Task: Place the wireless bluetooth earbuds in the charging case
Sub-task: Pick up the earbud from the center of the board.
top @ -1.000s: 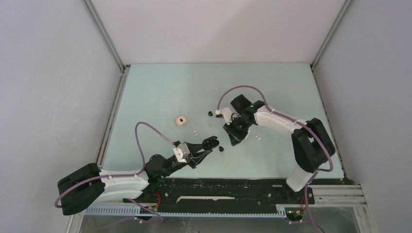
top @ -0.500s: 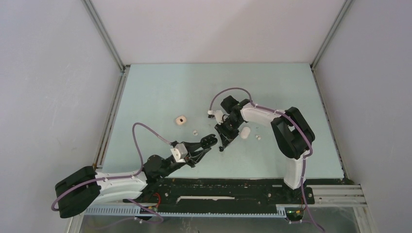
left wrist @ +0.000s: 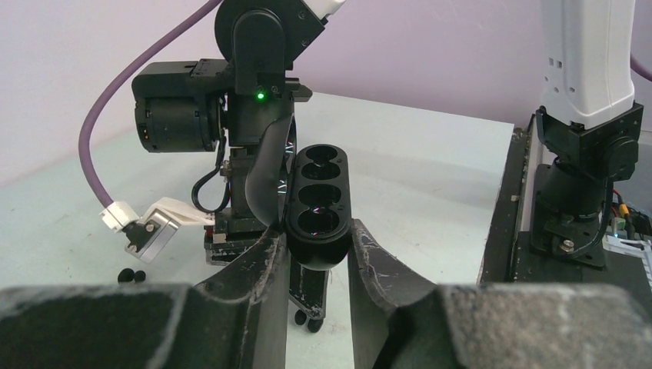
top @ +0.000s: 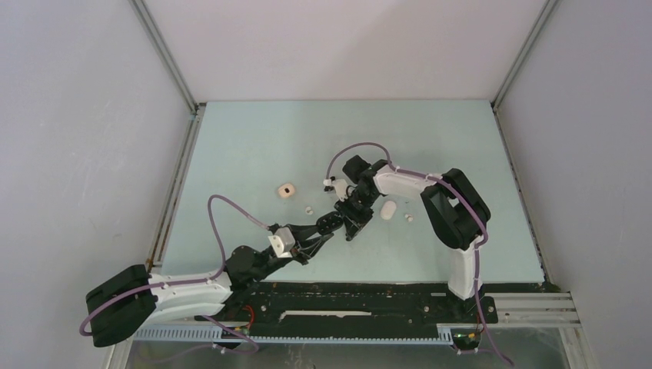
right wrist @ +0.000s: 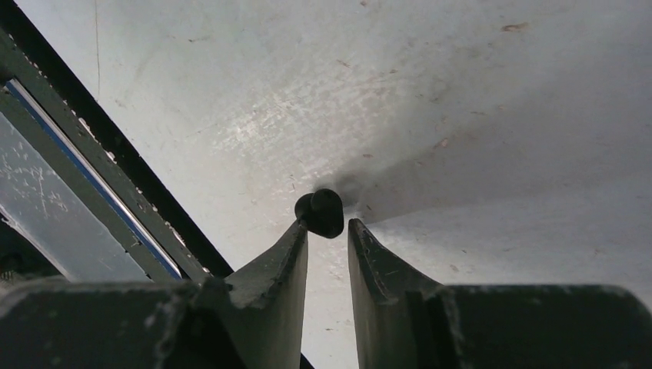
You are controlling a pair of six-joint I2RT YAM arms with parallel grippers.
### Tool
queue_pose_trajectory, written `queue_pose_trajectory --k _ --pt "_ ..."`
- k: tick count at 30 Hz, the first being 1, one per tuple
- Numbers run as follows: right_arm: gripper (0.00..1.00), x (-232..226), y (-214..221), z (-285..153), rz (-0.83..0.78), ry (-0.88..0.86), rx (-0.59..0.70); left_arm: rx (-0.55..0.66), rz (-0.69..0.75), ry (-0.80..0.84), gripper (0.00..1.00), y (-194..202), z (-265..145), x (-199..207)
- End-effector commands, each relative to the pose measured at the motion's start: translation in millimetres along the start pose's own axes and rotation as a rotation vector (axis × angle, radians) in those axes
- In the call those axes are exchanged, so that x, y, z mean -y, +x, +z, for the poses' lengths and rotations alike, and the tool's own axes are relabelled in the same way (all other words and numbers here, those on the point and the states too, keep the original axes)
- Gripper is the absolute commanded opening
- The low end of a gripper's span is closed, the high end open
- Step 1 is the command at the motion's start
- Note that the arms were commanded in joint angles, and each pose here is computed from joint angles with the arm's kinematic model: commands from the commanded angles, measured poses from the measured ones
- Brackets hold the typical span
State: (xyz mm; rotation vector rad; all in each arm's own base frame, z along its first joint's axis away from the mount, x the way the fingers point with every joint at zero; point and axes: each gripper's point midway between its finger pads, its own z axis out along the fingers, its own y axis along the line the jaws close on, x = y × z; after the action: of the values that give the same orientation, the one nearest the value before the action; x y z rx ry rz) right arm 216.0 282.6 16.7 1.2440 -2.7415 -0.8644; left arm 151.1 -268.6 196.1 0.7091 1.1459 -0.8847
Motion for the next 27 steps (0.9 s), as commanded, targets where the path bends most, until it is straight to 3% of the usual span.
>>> queue_pose_trajectory --k 1,11,19,27 --pt "0.28 2.1 -7.8 9.0 -0.029 0.038 -0.002 -0.021 0.027 -0.011 0.00 12.3 -10.2 -2.3" --pt "0.24 -0.7 -15.8 2.2 -0.059 0.054 0.020 -0.030 0.026 -0.007 0.00 14.4 -9.5 -1.7" --pt "0.30 2.1 -18.4 -7.4 -0.062 0.070 0.040 -0.037 0.023 0.006 0.00 15.7 -7.9 0.8" --pt "0.27 -1.2 -20.2 -10.2 -0.059 0.051 0.052 -0.041 0.023 0.012 0.00 16.2 -7.5 1.9"
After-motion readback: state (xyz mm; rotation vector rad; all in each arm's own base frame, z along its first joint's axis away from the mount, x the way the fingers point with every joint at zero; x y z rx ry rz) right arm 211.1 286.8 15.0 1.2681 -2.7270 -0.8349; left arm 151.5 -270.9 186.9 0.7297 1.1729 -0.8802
